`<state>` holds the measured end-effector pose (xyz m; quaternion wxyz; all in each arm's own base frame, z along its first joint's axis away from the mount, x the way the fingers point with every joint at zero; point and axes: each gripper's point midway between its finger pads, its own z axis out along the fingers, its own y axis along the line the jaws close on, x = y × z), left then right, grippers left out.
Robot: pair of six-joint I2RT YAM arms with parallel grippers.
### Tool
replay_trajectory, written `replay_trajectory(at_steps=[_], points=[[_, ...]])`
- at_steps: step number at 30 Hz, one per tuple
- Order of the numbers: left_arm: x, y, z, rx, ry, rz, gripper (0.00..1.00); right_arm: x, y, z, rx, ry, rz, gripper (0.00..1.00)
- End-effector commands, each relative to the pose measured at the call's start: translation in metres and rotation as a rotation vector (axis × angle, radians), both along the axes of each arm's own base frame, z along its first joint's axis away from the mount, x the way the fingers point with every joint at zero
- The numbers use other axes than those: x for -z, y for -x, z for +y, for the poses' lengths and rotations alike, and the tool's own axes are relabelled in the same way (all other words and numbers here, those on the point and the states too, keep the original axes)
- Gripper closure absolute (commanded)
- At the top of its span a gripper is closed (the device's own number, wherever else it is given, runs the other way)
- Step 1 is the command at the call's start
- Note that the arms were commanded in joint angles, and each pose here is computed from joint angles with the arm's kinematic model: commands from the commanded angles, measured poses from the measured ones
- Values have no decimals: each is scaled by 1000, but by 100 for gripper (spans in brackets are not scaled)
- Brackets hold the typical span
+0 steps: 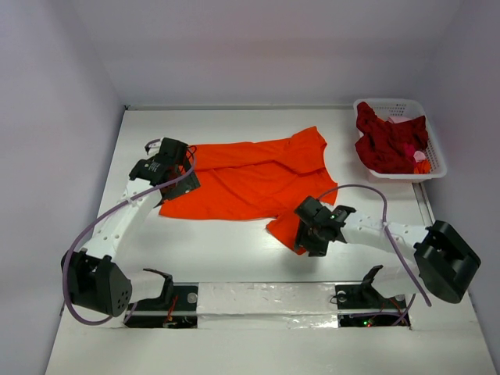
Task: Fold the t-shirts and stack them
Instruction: Fold the tshirt
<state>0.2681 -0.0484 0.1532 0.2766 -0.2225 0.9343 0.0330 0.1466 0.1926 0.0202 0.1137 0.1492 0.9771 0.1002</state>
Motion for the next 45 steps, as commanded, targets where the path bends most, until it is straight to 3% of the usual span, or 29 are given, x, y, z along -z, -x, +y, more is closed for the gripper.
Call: replay_trajectory(at_steps=[1,11,15,17,19,33,39,45], points=[[-4,4,8,-33,-37,-3,8,1,-7,12,-23,-33,-29,43],[-1,8,16,-68,-67,4,7,10,-6,14,-31,-30,-10,61],[5,15,22,-97,-86,19,7,10,-7,15,-31,-30,-10,80],[7,16,23,-109,-90,21,7,11,-7,15,-33,-29,-9,84],[11,18,27,-127,-91,27,7,11,-7,14,-32,-25,-8,100],[40,6,52,-210,-71,81,6,-1,-12,16,-24,-41,-43,100],[72,-12,29,-150,81,115,7,-8,-17,24,-50,-72,-66,100],[101,-14,46,-212,134,179,8,-12,-23,27,-69,-66,-88,100]])
